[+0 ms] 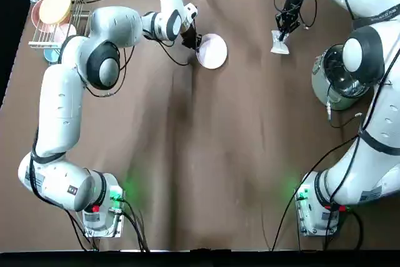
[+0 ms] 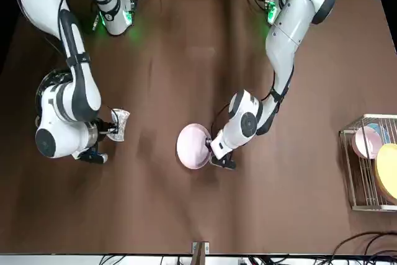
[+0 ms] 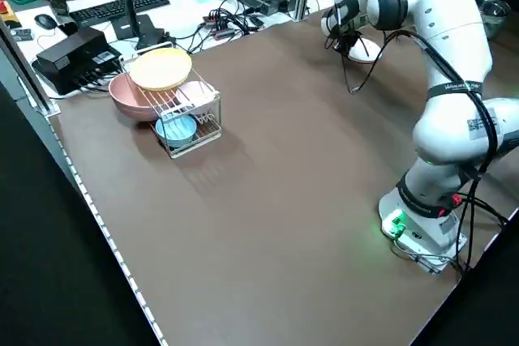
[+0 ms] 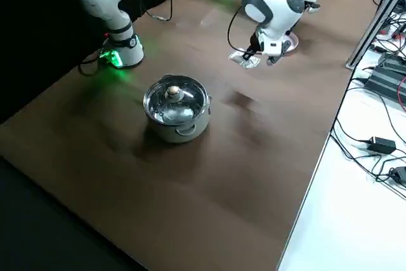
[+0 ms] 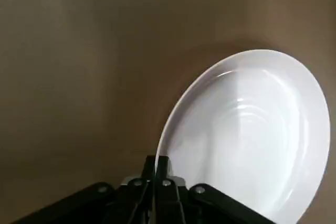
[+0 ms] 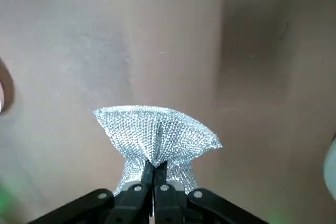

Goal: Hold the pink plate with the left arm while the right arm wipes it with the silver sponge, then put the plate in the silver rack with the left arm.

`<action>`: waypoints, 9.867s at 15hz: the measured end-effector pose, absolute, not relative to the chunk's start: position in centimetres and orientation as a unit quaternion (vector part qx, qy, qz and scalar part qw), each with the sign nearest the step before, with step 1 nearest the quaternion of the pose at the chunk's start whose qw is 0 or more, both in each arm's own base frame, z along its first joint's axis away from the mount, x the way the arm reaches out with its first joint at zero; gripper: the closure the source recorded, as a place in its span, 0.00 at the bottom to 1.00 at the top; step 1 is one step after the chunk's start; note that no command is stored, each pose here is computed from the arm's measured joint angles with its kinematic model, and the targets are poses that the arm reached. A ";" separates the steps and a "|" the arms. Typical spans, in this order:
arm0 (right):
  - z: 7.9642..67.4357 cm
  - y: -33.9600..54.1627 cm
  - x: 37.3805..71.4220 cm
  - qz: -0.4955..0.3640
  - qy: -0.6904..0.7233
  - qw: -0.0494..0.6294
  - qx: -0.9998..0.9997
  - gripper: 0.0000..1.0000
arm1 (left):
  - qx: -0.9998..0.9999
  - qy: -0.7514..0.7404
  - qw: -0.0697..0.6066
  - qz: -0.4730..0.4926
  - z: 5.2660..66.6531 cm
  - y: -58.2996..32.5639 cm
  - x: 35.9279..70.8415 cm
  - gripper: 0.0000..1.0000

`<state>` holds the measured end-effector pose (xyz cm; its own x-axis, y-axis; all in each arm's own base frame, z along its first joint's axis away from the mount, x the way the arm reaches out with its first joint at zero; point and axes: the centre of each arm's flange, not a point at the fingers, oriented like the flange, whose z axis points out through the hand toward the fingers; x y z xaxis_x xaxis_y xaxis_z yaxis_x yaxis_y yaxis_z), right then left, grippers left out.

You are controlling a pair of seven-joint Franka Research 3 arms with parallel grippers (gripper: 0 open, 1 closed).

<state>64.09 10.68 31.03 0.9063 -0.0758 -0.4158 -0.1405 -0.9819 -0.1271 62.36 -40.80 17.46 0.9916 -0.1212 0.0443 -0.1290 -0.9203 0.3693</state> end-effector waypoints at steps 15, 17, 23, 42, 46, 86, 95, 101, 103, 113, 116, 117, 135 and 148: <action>29.9 32.1 63.8 0.081 0.295 0.200 -0.931 0.98 | 0.984 -0.059 0.168 0.022 17.8 -40.6 62.8 0.97; 27.4 34.8 63.2 0.057 0.340 0.203 -0.917 0.98 | 0.984 -0.059 0.168 0.022 17.8 -40.5 62.8 0.97; 20.9 40.7 59.7 0.053 0.385 0.184 -0.903 0.98 | 0.984 -0.059 0.168 0.021 17.8 -40.5 62.8 0.97; 18.2 41.3 60.9 -0.046 0.395 0.213 -0.892 0.98 | 0.984 -0.058 0.168 0.020 17.7 -40.4 62.8 0.97; 18.1 43.4 59.0 -0.011 0.376 0.195 -0.906 0.98 | 0.984 -0.058 0.168 0.020 17.6 -40.4 62.8 0.97; 33.2 16.9 65.8 0.305 0.179 0.047 -0.934 0.98 | 0.983 -0.046 0.176 0.034 19.2 -39.2 64.3 0.97; 19.4 1.7 63.3 0.359 0.036 0.071 -0.930 0.98 | 0.973 -0.010 0.223 0.063 26.7 -33.7 67.8 0.97; 14.8 2.3 62.3 0.370 0.031 0.067 -0.926 0.81 | 0.974 0.009 0.212 0.077 29.3 -28.6 68.6 0.97; 15.2 2.4 62.4 0.369 0.030 0.067 -0.927 0.63 | 0.976 0.012 0.204 0.077 30.8 -25.7 69.0 0.97; 37.7 4.4 67.0 0.295 -0.020 0.077 -0.952 0.00 | 0.988 0.021 0.147 0.048 39.8 -6.6 69.8 0.97; 50.7 2.9 65.6 0.198 -0.019 0.075 -0.977 0.00 | 0.988 0.030 0.143 0.055 39.8 -1.6 69.9 0.97; 54.5 2.2 64.4 0.172 -0.018 0.065 -0.983 0.00 | 0.988 0.028 0.141 0.058 39.7 0.3 69.9 0.97; 63.8 -1.4 58.3 0.027 -0.010 0.026 -0.999 0.00 | 0.966 0.174 0.126 0.145 44.3 29.0 65.4 0.97; 63.8 -1.7 55.9 0.010 -0.008 0.027 -1.000 0.00 | 0.905 0.370 0.160 0.139 39.3 38.5 63.4 0.97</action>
